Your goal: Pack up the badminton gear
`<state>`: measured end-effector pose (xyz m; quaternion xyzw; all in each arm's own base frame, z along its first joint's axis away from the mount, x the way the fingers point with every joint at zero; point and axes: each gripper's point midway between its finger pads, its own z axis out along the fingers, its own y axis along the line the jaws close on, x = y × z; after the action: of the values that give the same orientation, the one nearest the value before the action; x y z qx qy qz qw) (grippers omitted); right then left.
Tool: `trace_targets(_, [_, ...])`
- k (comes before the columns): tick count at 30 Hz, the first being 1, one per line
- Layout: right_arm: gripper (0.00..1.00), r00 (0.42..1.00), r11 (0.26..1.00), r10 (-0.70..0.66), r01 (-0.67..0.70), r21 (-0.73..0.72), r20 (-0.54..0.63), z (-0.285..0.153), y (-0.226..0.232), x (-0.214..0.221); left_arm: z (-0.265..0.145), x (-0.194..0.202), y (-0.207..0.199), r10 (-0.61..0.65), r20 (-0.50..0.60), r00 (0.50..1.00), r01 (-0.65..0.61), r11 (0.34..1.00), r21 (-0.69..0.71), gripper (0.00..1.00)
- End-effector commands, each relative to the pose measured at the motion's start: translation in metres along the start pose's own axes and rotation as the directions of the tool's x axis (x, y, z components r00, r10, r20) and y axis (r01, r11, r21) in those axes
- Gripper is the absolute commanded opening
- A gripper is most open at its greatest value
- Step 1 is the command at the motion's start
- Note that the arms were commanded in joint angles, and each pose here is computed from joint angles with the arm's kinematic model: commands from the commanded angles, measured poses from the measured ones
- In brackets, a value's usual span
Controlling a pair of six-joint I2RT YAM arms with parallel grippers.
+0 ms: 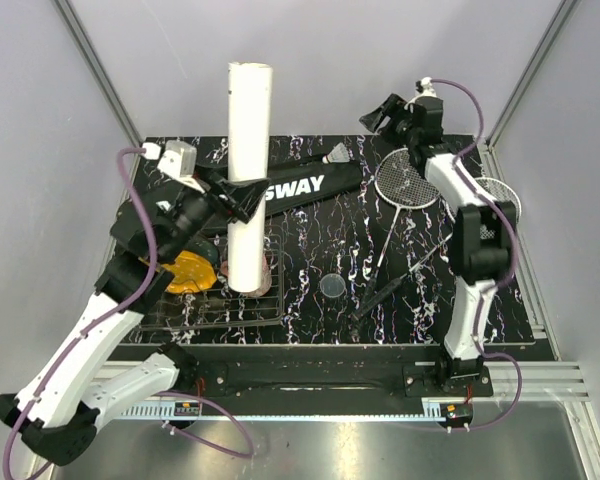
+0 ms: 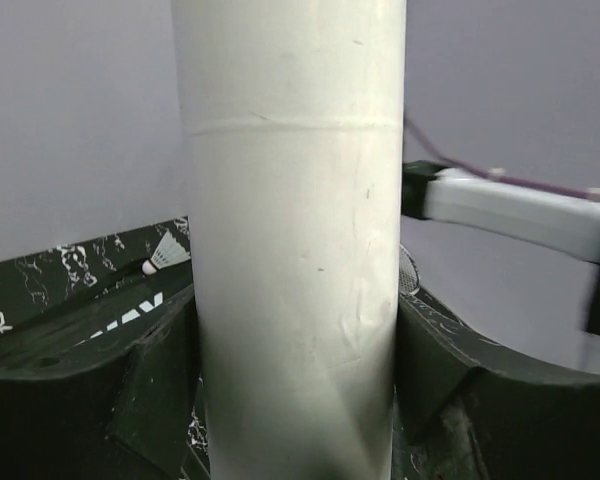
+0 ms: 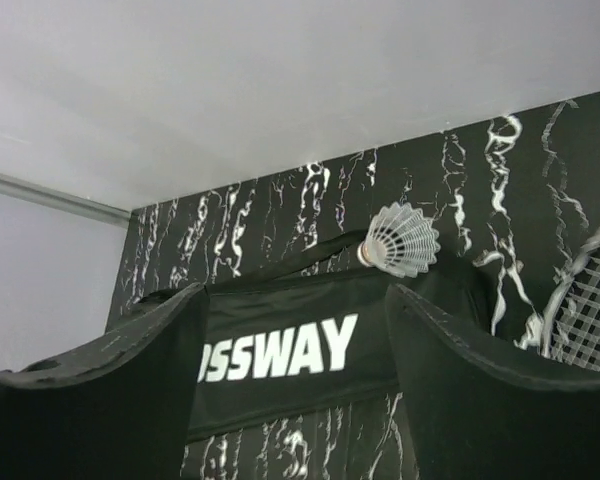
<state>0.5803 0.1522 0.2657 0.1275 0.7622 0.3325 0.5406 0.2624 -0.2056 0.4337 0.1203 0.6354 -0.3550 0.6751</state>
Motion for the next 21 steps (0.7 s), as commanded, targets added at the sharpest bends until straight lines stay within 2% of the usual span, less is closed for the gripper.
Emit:
trace_targets(1, [0.73,0.989,0.989,-0.044,0.023,-0.143,-0.144,0.06,-0.015,0.035,-0.024,-0.017,-0.017,0.057,0.06,0.997,-0.062,0.995,0.078,0.31])
trace_targets(2, [0.72,0.988,0.978,-0.062,0.032,-0.204,-0.143,0.066,-0.002,0.028,-0.026,-0.014,-0.016,0.067,0.057,0.996,-0.072,0.994,0.08,0.31])
trace_targets(4, [0.7,0.981,0.98,-0.052,0.014,-0.2,-0.187,0.089,-0.024,0.054,-0.034,-0.015,-0.02,0.076,0.061,0.995,-0.082,0.992,0.099,0.3])
trace_targets(6, [0.69,0.981,0.972,-0.05,0.006,-0.234,-0.186,0.1,-0.023,0.052,-0.039,-0.011,-0.022,0.073,0.064,0.995,-0.08,0.99,0.115,0.29])
trace_targets(7, [0.68,0.976,0.974,-0.036,-0.014,-0.225,-0.216,0.111,-0.037,0.071,-0.041,-0.008,-0.022,0.062,0.062,0.996,-0.07,0.99,0.119,0.29])
trace_targets(10, [0.64,0.975,0.961,-0.054,-0.009,-0.277,-0.217,0.127,-0.032,0.078,-0.044,0.004,-0.023,0.043,0.048,0.998,-0.049,0.99,0.134,0.29])
trace_targets(16, [0.54,0.969,0.96,-0.038,-0.033,-0.278,-0.245,0.15,-0.036,0.11,-0.046,0.009,-0.021,0.031,0.038,0.999,-0.035,0.991,0.126,0.29])
trace_targets(21, [0.54,0.961,0.967,-0.043,-0.028,-0.252,-0.272,0.157,-0.039,0.139,-0.048,0.007,-0.019,0.037,0.03,0.999,-0.04,0.993,0.111,0.29])
